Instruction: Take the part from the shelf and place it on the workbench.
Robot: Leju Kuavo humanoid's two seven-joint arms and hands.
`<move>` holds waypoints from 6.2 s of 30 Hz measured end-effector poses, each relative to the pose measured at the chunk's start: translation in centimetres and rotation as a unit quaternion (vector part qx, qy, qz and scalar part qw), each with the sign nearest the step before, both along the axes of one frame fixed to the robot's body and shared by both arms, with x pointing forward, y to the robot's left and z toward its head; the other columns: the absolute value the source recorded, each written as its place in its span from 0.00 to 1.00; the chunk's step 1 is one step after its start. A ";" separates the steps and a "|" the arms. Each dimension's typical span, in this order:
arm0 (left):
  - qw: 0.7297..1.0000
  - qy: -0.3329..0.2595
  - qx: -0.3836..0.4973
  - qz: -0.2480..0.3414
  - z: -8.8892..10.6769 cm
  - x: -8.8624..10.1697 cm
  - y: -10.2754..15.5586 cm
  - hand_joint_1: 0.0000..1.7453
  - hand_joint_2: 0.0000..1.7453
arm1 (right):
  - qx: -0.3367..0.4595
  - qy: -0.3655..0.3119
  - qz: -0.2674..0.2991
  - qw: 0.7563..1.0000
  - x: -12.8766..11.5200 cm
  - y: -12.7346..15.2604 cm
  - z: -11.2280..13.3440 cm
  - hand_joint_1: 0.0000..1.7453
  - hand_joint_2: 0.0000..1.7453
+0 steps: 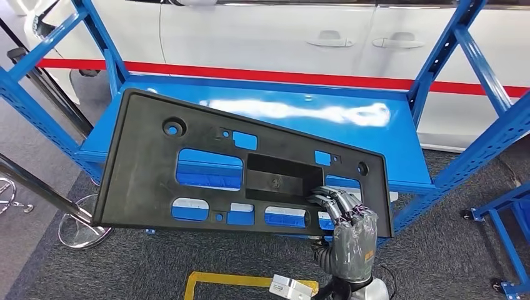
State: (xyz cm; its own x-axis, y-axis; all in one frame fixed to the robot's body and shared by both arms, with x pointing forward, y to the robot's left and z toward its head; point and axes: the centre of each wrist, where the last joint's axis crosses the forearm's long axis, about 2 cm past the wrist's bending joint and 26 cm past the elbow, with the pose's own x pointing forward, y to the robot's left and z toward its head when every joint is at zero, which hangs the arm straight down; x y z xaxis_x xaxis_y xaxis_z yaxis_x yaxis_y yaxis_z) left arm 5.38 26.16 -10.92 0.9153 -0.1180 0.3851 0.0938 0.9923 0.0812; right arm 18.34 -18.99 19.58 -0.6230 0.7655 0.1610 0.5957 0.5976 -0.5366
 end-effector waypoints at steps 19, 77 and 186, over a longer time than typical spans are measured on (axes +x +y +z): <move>1.000 -0.003 0.001 0.001 0.0 0.0 0.2 0.00 1.00 | 0.012 0.002 0.008 1.000 0.0 0.1 0.0 1.00 1.00; 1.000 -0.006 0.026 0.015 -0.1 -0.7 1.0 0.00 1.00 | 0.078 0.049 0.083 0.992 -0.6 0.7 -0.4 1.00 1.00; 0.998 0.050 -0.009 -0.040 0.0 -0.9 -1.0 0.00 1.00 | 0.088 0.023 0.091 0.992 -0.6 0.0 -0.3 1.00 1.00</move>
